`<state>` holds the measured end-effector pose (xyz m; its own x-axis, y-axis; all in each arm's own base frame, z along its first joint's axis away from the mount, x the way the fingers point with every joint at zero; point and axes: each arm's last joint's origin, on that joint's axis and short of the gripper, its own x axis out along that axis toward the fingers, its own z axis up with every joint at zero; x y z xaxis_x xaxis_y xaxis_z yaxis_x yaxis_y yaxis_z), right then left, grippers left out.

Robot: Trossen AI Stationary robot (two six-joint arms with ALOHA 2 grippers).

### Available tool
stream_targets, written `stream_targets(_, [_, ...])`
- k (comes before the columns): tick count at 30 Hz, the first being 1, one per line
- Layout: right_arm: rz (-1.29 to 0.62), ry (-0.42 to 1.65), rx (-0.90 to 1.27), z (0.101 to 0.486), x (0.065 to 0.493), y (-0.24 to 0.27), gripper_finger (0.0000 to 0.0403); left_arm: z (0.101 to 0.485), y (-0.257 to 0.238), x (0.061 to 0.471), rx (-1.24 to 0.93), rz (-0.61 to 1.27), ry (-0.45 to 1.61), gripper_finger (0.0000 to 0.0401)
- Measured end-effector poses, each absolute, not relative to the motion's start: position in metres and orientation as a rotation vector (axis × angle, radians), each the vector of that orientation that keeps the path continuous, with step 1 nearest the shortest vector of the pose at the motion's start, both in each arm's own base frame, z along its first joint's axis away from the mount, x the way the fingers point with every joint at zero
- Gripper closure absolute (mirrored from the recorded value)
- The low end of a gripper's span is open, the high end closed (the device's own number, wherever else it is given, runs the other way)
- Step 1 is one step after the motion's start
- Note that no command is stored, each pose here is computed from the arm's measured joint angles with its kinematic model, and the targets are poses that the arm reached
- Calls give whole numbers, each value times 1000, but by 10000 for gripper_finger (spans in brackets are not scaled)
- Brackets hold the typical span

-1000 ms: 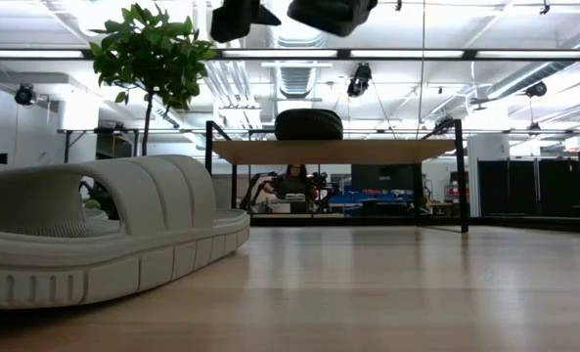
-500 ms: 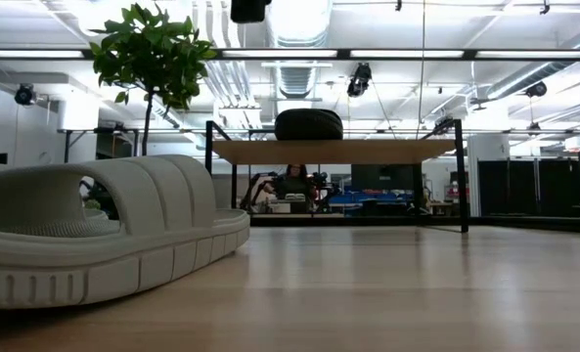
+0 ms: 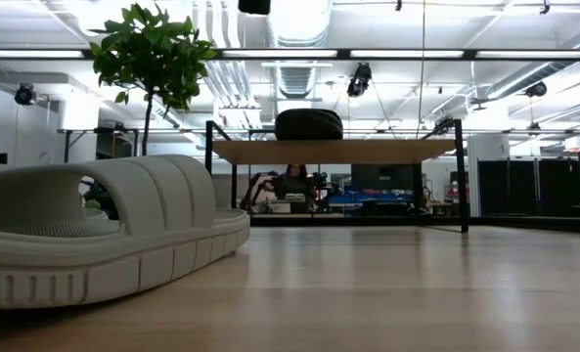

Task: Pick and place slides into the shelf
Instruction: Put the black slide on the shelf

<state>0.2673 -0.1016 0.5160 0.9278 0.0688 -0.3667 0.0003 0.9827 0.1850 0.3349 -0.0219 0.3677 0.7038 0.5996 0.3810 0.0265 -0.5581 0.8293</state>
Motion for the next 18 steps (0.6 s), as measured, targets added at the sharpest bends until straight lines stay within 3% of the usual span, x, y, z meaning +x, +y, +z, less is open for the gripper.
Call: stream_targets(18, [65, 352, 192, 519, 285, -109, 390, 365, -17, 335, 2040, 832, 489, 111])
